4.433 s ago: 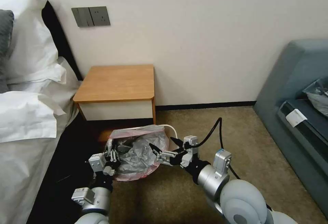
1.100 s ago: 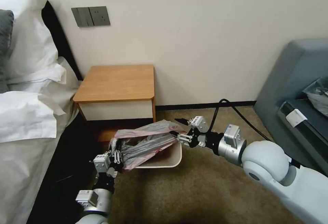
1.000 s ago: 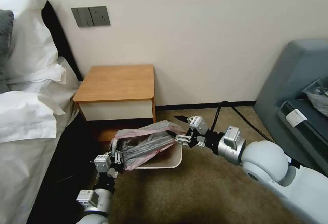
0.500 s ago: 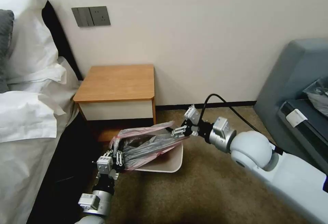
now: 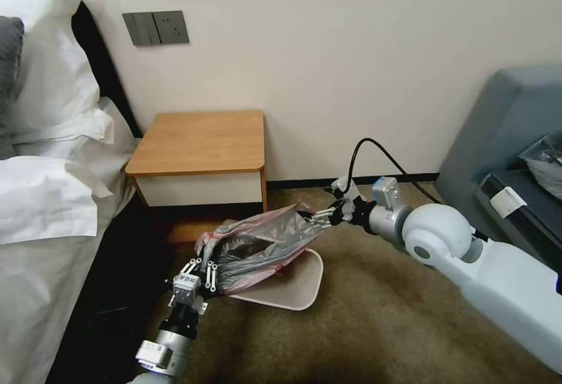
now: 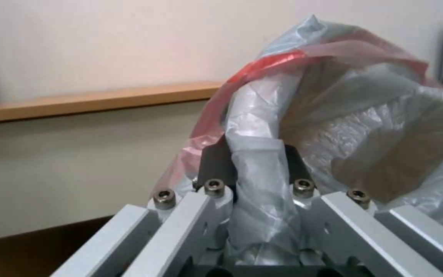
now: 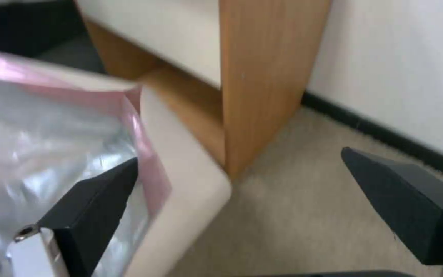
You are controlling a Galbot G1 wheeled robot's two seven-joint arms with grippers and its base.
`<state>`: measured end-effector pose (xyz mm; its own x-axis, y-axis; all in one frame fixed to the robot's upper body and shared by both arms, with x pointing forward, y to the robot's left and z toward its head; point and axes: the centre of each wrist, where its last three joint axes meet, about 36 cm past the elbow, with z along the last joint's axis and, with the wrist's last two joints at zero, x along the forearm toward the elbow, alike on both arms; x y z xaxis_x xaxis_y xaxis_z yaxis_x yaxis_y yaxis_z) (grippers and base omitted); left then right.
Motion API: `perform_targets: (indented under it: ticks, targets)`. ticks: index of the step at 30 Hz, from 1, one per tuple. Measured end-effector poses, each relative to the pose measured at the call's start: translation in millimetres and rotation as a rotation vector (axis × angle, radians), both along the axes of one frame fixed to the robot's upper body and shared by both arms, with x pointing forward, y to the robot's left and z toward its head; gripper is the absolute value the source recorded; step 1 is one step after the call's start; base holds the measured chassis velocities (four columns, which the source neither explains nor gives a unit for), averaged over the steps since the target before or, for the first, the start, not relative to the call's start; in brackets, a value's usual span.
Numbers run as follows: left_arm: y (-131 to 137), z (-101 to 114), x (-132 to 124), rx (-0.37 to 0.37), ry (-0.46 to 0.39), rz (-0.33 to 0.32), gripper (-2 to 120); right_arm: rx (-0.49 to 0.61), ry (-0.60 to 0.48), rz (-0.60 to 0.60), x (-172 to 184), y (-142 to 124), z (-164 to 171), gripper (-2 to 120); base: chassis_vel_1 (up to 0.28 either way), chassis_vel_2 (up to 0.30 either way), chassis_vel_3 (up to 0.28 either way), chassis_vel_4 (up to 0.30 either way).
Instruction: Pick up the garbage bag from the table and place it over the trash can.
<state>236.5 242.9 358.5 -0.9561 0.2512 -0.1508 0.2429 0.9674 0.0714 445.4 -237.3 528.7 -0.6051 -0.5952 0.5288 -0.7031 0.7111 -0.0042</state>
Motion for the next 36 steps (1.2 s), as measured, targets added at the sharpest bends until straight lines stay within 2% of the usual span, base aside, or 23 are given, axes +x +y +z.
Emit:
perform_targets:
  ticks: [9,14,26,33,36]
  targets:
    - [0,1,1,-0.048,0.003,-0.027,8,-0.053,0.117,0.058,3,-27,-7,100,0.0,0.0,0.0,0.0]
    - [0,1,2,-0.067,0.012,-0.023,8,-0.076,0.124,0.058,5,-33,-11,100,0.0,0.0,0.0,0.0]
    - [-4,4,6,-0.203,0.109,0.052,8,-0.072,0.146,0.043,-10,-41,-19,100,0.0,0.0,0.0,0.0]
    - [-4,3,9,-0.225,0.146,0.092,8,-0.027,0.127,-0.006,-19,-43,-12,100,0.0,0.0,0.0,0.0]
    - [-6,3,11,-0.238,0.179,0.135,8,0.007,0.087,-0.038,-29,-50,3,100,0.0,0.0,0.0,0.0]
